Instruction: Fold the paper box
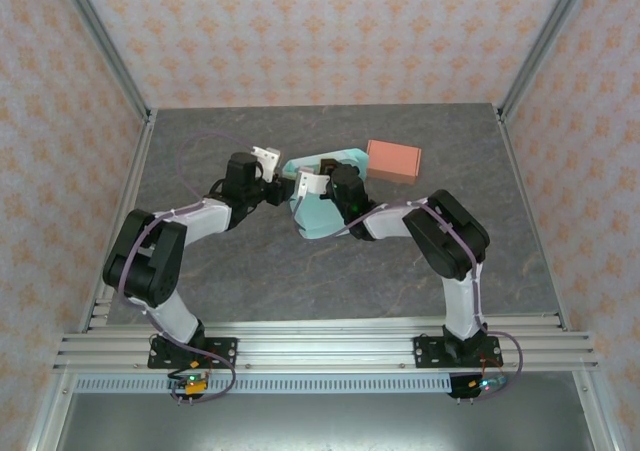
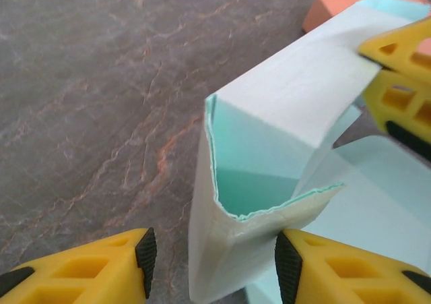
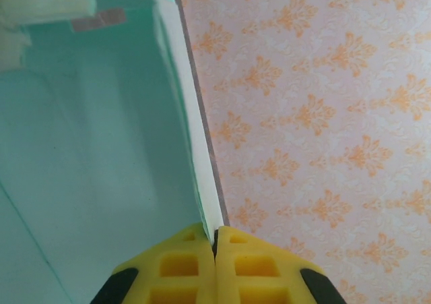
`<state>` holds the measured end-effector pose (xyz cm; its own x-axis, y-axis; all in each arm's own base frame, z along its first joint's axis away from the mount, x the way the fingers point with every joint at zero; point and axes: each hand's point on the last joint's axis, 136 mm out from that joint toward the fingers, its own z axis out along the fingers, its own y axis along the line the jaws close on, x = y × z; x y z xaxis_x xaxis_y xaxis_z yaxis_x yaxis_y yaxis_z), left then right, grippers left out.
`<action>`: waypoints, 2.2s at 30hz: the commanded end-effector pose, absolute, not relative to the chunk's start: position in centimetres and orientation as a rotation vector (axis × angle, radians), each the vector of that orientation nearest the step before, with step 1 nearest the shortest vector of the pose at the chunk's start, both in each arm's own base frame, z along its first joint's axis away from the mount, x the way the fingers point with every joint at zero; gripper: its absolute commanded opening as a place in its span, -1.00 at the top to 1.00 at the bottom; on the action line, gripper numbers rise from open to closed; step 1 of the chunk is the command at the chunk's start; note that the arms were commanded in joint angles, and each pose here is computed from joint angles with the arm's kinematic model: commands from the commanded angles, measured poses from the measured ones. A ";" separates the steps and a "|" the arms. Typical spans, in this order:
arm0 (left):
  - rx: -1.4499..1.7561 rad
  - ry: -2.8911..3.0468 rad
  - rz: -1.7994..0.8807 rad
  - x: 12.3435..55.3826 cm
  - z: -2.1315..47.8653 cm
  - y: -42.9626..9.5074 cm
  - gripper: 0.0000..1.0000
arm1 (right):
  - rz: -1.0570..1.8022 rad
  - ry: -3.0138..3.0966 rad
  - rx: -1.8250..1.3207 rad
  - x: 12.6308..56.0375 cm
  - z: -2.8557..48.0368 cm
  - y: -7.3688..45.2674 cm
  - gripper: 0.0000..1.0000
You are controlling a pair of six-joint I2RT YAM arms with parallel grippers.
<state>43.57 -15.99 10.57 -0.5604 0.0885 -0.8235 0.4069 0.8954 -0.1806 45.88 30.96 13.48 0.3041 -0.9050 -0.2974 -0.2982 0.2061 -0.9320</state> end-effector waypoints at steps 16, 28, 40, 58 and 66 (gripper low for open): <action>0.415 2.021 -0.547 42.1 8.0 -19.5 0.03 | -0.558 1.254 -1.348 42.0 12.2 32.3 0.99; 0.373 2.006 -0.510 42.0 6.6 -19.3 0.38 | -0.540 1.286 -1.312 38.6 12.3 32.8 0.94; 0.383 2.043 -0.415 41.2 5.5 -18.3 0.58 | -0.179 1.565 -1.172 34.1 15.1 30.2 0.18; 0.501 1.963 -0.489 40.3 6.1 -20.1 0.58 | 0.760 2.384 -0.880 37.3 15.5 31.3 0.02; 0.581 1.976 -0.476 39.8 4.9 -21.2 0.51 | 0.882 2.556 -0.866 37.6 11.5 33.3 0.05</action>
<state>40.08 -20.19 5.19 -0.4314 0.1549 -0.8888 0.5384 0.8347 -0.1159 39.14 32.59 11.74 -0.7130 -0.4440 -0.5427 -0.6753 0.6432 0.3610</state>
